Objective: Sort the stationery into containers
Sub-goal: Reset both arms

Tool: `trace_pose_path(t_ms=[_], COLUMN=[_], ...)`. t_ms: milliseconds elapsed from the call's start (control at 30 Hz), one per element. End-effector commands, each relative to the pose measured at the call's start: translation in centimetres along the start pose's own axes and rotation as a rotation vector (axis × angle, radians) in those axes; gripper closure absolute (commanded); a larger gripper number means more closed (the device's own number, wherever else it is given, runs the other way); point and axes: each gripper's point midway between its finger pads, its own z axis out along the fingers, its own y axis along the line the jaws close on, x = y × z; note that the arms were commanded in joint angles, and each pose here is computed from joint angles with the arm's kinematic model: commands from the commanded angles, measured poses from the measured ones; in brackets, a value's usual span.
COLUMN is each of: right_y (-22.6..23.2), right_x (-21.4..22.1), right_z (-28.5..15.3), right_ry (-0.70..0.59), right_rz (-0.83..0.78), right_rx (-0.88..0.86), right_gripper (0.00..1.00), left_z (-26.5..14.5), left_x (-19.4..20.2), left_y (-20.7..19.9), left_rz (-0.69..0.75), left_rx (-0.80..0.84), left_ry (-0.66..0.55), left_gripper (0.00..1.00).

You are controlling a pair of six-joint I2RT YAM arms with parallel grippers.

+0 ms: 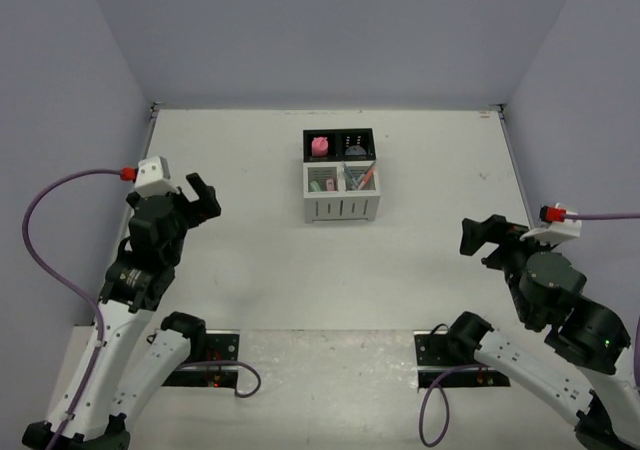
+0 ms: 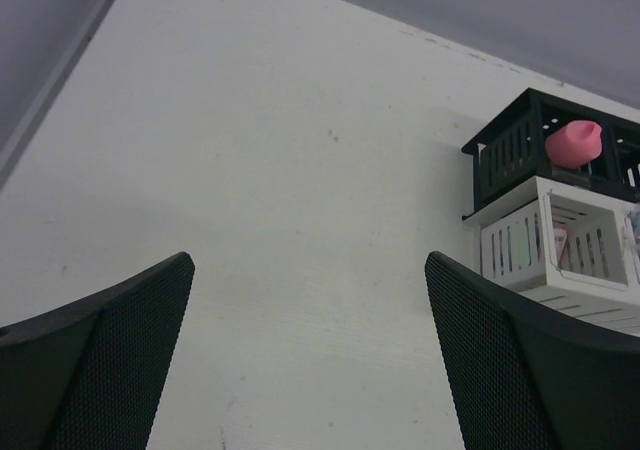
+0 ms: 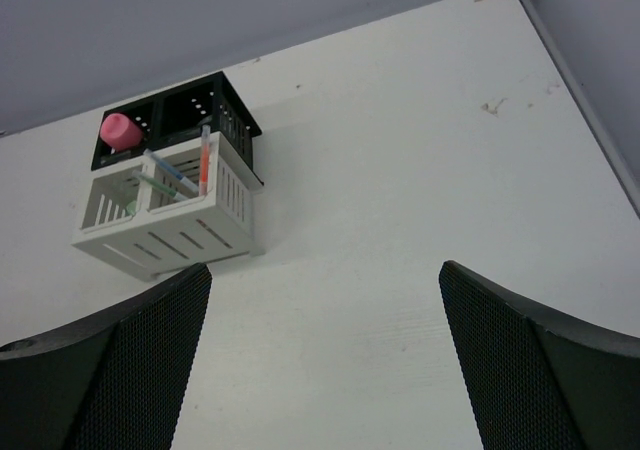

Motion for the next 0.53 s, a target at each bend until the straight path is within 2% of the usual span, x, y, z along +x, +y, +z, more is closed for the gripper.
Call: trace_pose_path(t_ms=[0,267,500], right_y=[-0.5,0.7,1.2], right_x=[0.3,1.3,2.2], right_z=[0.5,2.0,2.7], right_ry=[-0.044,-0.016,0.011], right_rz=[0.004,0.015,0.007], right_rx=[0.025,0.043,0.056], right_gripper=[0.01,0.01,0.01], left_z=[-0.5,-0.1,-0.5], left_x=[1.3,2.1,1.7], left_y=[2.5,1.2,1.9], left_rz=[0.102,0.097,0.080], left_rx=[-0.057,0.015,-0.013], left_ry=[-0.029,-0.019,-0.042], left_gripper=[0.00,0.00,0.00])
